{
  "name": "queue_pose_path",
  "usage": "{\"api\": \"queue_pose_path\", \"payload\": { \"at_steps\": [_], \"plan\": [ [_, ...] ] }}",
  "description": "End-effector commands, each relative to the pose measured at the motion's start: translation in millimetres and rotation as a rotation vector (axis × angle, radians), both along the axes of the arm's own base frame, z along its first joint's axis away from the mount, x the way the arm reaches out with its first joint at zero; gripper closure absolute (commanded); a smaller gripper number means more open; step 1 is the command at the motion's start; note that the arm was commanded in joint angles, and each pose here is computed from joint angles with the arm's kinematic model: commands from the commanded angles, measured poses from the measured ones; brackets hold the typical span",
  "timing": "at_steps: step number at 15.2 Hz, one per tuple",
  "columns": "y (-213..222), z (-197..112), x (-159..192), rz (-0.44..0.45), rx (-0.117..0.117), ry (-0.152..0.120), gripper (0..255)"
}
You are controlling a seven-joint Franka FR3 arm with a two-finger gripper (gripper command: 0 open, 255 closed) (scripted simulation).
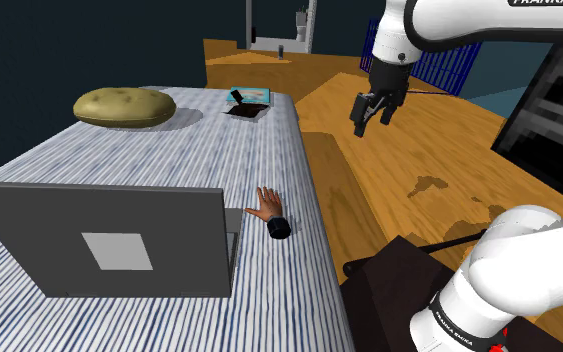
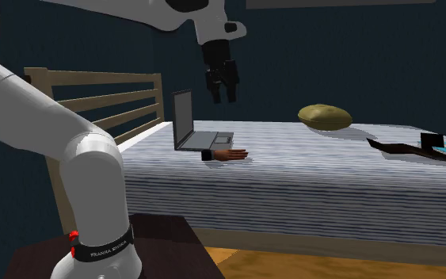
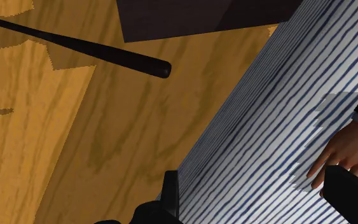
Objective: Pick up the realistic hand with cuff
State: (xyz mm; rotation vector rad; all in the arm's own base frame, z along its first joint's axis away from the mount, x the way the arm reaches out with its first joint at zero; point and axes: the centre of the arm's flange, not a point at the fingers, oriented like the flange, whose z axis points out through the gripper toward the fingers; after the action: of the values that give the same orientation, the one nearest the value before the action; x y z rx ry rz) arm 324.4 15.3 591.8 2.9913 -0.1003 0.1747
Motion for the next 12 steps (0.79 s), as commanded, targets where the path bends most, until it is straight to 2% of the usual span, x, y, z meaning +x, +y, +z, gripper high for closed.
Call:
{"api": "queue_pose_path", "payload": {
  "at_steps": [1, 12],
  "plan": [
    [0, 0, 0, 0.0, 0.0, 0.0, 0],
    [80, -98, 52, -0.059, 0.106, 0.057, 0]
  ]
}}
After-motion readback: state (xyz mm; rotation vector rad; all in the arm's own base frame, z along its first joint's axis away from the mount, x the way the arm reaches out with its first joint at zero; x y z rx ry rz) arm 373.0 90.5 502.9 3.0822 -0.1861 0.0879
